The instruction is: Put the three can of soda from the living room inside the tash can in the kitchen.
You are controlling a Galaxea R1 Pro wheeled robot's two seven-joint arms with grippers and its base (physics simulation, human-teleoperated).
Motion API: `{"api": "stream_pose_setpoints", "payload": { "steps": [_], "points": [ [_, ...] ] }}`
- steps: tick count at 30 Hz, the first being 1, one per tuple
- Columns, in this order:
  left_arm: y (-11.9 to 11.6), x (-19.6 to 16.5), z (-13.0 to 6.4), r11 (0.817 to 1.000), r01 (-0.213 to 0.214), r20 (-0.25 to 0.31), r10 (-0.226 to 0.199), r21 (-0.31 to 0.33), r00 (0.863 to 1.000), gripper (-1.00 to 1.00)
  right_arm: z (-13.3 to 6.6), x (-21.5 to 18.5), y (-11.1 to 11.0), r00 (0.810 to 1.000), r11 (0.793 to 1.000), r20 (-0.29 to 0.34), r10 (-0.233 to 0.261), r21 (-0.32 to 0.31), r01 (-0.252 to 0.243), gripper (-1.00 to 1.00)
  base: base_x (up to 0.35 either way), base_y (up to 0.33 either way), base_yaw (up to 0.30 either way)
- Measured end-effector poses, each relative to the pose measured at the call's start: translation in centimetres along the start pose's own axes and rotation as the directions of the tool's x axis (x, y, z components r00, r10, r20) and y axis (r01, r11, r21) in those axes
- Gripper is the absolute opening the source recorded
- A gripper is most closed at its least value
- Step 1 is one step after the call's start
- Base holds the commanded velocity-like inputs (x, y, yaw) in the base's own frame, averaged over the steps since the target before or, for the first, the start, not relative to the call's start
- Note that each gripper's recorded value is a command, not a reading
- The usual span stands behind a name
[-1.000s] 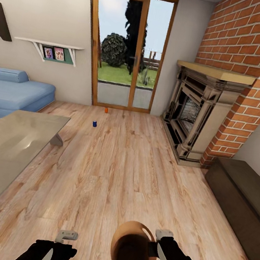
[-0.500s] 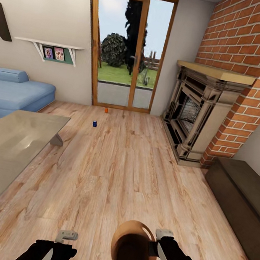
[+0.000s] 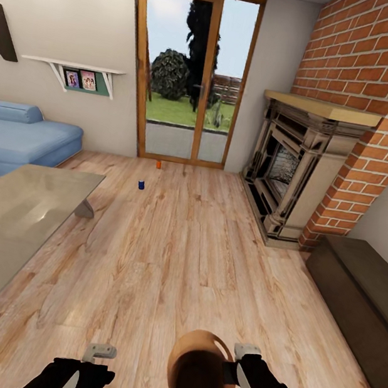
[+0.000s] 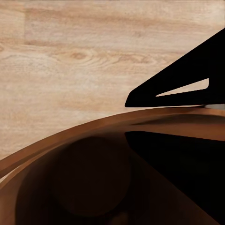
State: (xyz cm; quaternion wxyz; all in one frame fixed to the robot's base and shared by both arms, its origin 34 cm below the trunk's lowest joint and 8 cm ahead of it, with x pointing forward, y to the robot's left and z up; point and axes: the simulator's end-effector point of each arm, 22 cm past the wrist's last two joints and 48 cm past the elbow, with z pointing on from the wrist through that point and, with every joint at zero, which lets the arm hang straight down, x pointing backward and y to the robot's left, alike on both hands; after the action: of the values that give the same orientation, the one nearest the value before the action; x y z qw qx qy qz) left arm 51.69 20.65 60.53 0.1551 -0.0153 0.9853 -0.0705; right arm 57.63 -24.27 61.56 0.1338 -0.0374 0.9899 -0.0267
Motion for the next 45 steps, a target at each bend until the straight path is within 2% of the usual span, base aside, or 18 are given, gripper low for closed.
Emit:
{"api": "stream_pose_setpoints", "payload": {
  "steps": [5,26,27,29,31,33,40,45],
  "points": [
    [0.0,0.0,0.0,1.000,0.003,-0.001,-0.003,0.000,1.000,1.00,0.3,1.1,-0.1,1.000,1.000,-0.022,-0.006,0.002,0.006,-1.00,0.000,0.000,0.000],
    [0.1,0.4,0.0,1.000,0.010,-0.018,-0.010,0.001,1.000,1.00,0.2,1.0,0.1,1.000,1.000,-0.024,-0.003,-0.001,0.003,-1.00,0.000,0.000,0.000],
    [0.1,0.4,0.0,1.000,0.010,-0.018,-0.010,0.000,1.000,1.00,0.2,1.2,0.2,0.999,1.000,-0.034,-0.003,-0.002,0.003,-1.00,0.000,0.000,0.000],
    [0.2,0.4,0.0,1.000,0.012,-0.021,-0.012,-0.001,1.000,1.00,0.0,2.7,0.3,0.993,1.000,-0.113,-0.010,-0.003,0.010,-1.00,0.000,0.000,0.000],
    [0.2,0.6,0.0,1.000,0.014,-0.029,-0.014,-0.002,0.999,1.00,-0.5,2.8,0.1,0.985,1.000,-0.169,-0.013,-0.002,0.013,-1.00,0.000,0.000,0.000],
    [0.2,1.1,-0.1,1.000,0.016,-0.049,-0.016,-0.002,0.999,1.00,-1.9,0.9,-0.3,0.980,1.000,-0.200,-0.017,0.004,0.018,-1.00,0.000,0.000,0.000],
    [0.8,2.4,0.1,0.999,0.020,-0.093,-0.022,-0.027,0.995,1.00,-4.9,-3.6,-0.7,0.979,1.000,-0.204,-0.011,0.008,0.013,-1.00,0.000,0.000,0.000],
    [1.8,6.5,0.7,0.997,0.026,-0.184,-0.038,-0.067,0.982,1.00,-6.4,-5.8,-1.3,0.982,1.000,-0.191,-0.011,0.019,0.015,-1.00,0.000,0.000,0.000]
  ]
}}
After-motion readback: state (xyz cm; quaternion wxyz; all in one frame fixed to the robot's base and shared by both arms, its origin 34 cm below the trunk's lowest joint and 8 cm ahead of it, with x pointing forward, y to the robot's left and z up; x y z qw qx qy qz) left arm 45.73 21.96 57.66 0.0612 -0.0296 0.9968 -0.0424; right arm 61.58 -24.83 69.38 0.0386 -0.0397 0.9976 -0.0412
